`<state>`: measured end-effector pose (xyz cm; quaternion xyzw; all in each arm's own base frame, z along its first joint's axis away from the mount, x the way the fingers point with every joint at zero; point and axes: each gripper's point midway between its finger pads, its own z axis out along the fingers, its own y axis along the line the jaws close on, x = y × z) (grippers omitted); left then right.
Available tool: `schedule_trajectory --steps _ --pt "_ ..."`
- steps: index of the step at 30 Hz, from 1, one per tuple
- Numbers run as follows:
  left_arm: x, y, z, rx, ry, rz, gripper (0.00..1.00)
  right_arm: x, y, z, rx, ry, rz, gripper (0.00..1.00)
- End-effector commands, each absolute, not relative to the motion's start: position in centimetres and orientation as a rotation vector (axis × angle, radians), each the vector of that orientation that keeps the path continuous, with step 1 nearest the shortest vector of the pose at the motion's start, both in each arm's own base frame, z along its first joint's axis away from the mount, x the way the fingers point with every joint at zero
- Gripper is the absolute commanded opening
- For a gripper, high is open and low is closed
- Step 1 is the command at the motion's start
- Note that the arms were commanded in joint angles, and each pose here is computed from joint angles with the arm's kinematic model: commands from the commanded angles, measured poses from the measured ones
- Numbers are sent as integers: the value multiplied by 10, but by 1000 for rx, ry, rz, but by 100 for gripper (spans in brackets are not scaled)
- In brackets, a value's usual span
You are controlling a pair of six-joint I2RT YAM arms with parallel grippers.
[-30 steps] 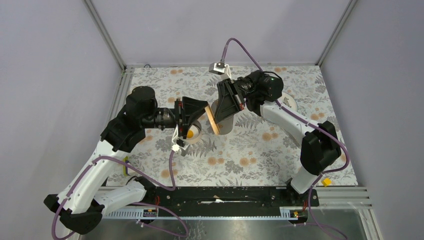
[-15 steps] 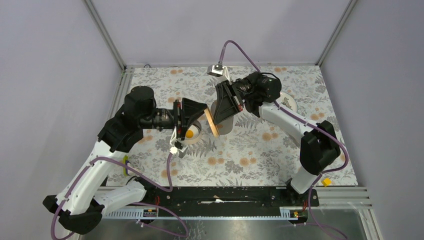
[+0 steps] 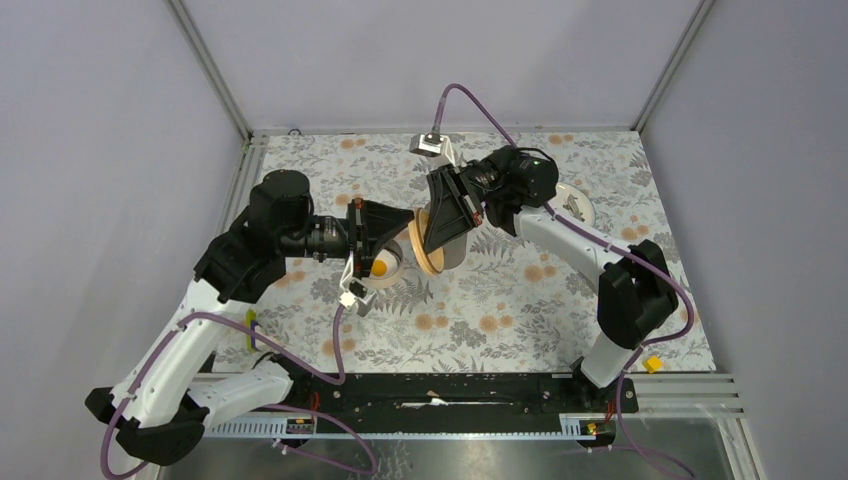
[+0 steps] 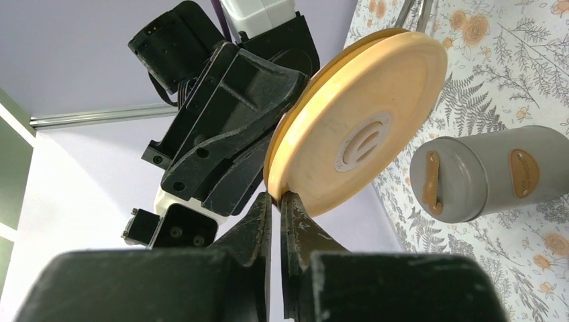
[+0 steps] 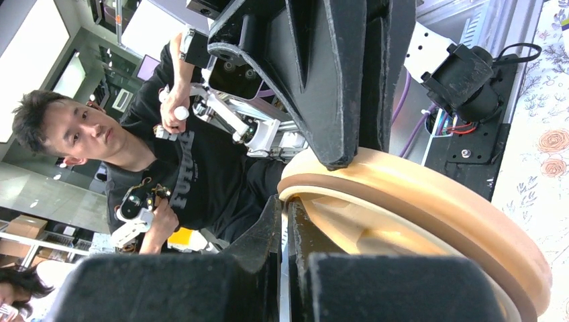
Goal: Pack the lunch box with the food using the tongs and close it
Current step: Adjust the box lid, then close the box lid on the packing box.
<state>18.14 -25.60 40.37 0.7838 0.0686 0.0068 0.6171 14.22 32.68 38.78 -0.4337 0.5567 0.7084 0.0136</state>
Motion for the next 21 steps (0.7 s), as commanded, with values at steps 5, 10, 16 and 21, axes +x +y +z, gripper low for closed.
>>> schedule_trajectory --steps 5,10,16,21 --pt "170 -254 404 1803 180 -33 0 135 319 384 -1519 1628 2073 13" --pt "172 -248 399 1809 290 -67 0 144 320 386 -1493 1647 2069 31" --pt "184 -239 382 1822 486 -92 0 164 313 394 -1424 1649 2037 45" --pt "199 -232 361 1797 729 -132 0 195 300 407 -1272 1666 2028 53"
